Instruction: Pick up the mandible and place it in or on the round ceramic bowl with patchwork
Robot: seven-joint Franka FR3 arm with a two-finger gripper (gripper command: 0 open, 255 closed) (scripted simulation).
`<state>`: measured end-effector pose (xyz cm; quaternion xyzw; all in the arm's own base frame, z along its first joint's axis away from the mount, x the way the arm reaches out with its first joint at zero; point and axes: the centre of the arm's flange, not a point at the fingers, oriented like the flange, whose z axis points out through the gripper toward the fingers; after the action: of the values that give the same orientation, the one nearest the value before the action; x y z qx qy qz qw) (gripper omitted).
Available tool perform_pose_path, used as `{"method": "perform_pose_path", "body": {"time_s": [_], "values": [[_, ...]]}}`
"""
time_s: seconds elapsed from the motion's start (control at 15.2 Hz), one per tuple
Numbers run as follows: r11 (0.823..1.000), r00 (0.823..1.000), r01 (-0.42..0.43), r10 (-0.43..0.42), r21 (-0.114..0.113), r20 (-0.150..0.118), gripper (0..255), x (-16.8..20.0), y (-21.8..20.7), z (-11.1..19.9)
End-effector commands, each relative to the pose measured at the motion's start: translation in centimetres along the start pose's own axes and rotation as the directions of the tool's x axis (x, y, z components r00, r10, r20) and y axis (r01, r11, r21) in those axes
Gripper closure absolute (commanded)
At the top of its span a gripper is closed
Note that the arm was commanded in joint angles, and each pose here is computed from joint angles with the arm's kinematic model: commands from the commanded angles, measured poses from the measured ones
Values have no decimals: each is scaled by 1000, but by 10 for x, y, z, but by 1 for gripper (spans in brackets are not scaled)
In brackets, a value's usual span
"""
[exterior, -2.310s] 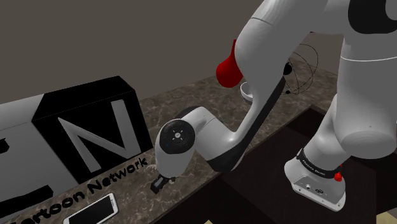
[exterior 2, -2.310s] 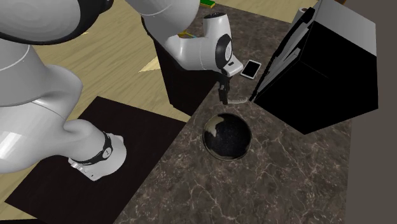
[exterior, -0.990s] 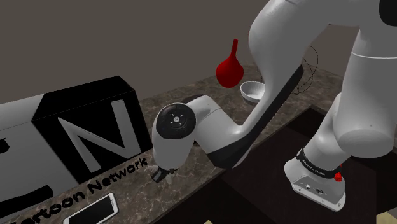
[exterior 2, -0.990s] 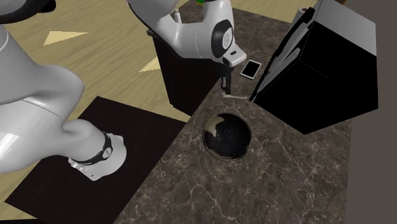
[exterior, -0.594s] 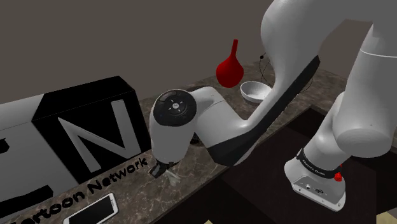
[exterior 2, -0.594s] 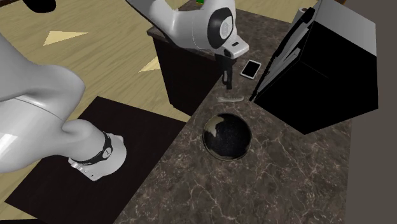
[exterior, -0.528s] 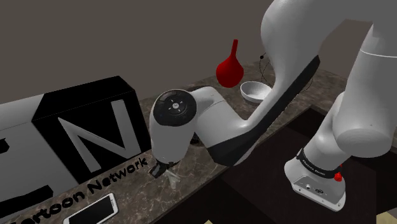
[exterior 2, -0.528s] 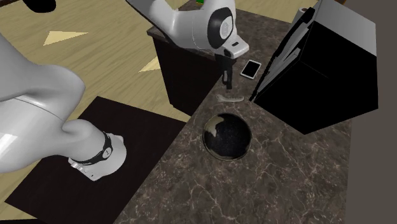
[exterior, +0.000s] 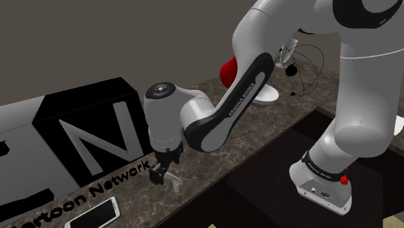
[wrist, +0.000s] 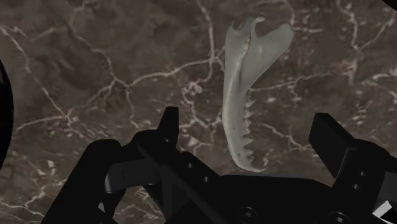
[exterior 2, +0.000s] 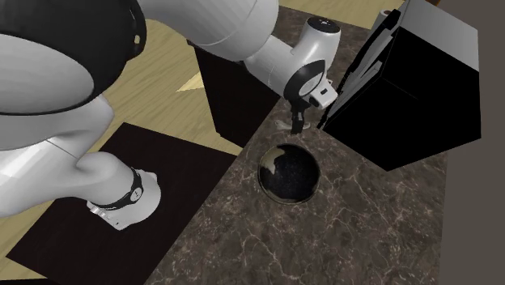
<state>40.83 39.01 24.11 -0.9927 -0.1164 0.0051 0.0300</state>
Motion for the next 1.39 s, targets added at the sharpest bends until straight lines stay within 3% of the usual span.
{"method": "perform_pose_path", "body": {"time_s": [0.0,0.26,0.79,0.86,1.32], "values": [[1000,1000,7,-7,8,8,0,3,1,12],[1000,1000,7,-7,8,8,0,2,1,31],[1000,1000,7,-7,8,8,0,2,1,31],[1000,1000,7,-7,8,8,255,2,1,31],[1000,1000,7,-7,8,8,255,3,1,32]]}}
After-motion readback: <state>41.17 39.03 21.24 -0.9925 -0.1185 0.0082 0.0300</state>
